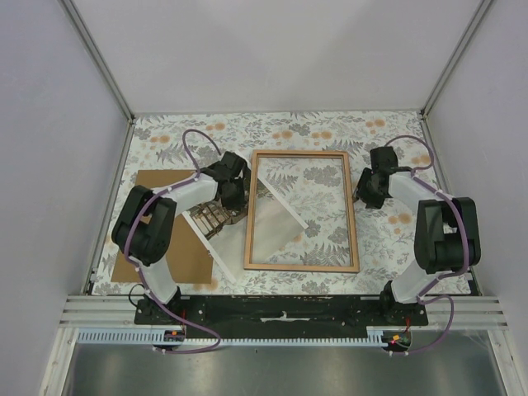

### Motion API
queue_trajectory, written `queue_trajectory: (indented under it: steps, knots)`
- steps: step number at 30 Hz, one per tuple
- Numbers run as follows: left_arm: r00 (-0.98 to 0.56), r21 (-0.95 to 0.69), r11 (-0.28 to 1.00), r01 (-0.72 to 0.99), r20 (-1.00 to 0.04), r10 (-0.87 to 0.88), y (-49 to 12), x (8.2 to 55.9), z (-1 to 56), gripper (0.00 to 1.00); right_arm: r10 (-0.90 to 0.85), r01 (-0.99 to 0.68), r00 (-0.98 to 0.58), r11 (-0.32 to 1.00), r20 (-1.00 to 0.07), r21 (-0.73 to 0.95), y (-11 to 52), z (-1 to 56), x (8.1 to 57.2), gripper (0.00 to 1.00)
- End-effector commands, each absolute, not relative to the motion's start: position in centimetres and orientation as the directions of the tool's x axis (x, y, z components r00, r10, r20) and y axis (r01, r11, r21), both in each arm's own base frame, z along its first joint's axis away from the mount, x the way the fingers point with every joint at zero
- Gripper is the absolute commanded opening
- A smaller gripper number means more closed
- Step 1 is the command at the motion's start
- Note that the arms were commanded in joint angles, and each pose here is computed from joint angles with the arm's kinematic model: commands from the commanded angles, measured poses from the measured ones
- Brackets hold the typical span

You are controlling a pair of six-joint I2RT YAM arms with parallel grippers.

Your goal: Put the photo into the frame

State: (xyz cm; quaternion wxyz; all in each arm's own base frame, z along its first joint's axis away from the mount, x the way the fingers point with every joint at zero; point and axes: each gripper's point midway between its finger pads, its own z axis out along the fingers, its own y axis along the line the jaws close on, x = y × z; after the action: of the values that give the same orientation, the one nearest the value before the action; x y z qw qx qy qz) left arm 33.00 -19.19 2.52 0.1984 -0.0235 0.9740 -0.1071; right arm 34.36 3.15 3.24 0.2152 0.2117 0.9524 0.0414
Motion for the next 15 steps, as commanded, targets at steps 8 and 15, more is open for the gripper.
queue_trajectory:
  steps: [8, 15]
  knots:
    - [-0.866, -0.086, 0.991, -0.102, -0.482, -0.131, -15.3, 33.5, 5.1, 0.28, 0.225, 0.138, -0.854, 0.967, -0.47, 0.212, 13.3, 10.0, 36.1, 0.53]
    - [-0.759, -0.112, 0.912, -0.395, -0.519, -0.393, -6.7, 31.8, 6.5, 0.32, 0.095, -0.062, -0.88, 0.949, -0.466, 0.31, 27.3, 12.3, 34.9, 0.4]
